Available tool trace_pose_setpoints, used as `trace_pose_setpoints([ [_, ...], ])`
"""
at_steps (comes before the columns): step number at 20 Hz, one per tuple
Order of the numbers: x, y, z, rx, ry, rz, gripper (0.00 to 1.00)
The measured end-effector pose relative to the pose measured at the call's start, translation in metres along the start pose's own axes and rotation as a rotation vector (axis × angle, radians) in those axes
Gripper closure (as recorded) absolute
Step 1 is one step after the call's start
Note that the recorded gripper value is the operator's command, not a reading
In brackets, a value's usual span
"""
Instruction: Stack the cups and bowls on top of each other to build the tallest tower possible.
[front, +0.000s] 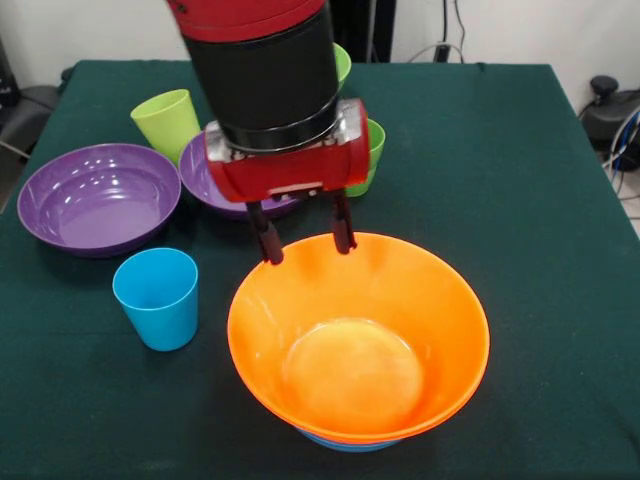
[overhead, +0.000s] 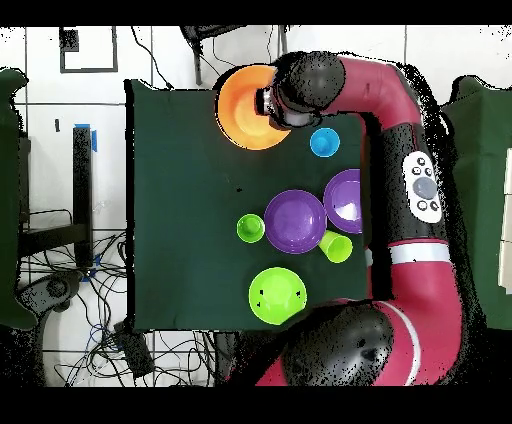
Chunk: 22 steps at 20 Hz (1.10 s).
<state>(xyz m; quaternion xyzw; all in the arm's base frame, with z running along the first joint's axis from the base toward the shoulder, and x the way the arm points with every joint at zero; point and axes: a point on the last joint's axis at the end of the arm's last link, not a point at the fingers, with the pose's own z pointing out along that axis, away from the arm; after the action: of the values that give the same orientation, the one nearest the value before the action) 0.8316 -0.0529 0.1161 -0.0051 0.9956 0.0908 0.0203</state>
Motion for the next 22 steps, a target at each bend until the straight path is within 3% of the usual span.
trace_pose_setpoints([
  [4,-0.002,0.007,-0.009,0.039,0.014,-0.011,0.00],
  [9,-0.006,-0.001,-0.020,0.073,0.000,-0.001,0.00],
  [15,-0.007,-0.033,-0.035,0.126,-0.015,0.038,0.00],
  [22,0.000,-0.061,-0.049,0.148,-0.006,0.083,0.00],
])
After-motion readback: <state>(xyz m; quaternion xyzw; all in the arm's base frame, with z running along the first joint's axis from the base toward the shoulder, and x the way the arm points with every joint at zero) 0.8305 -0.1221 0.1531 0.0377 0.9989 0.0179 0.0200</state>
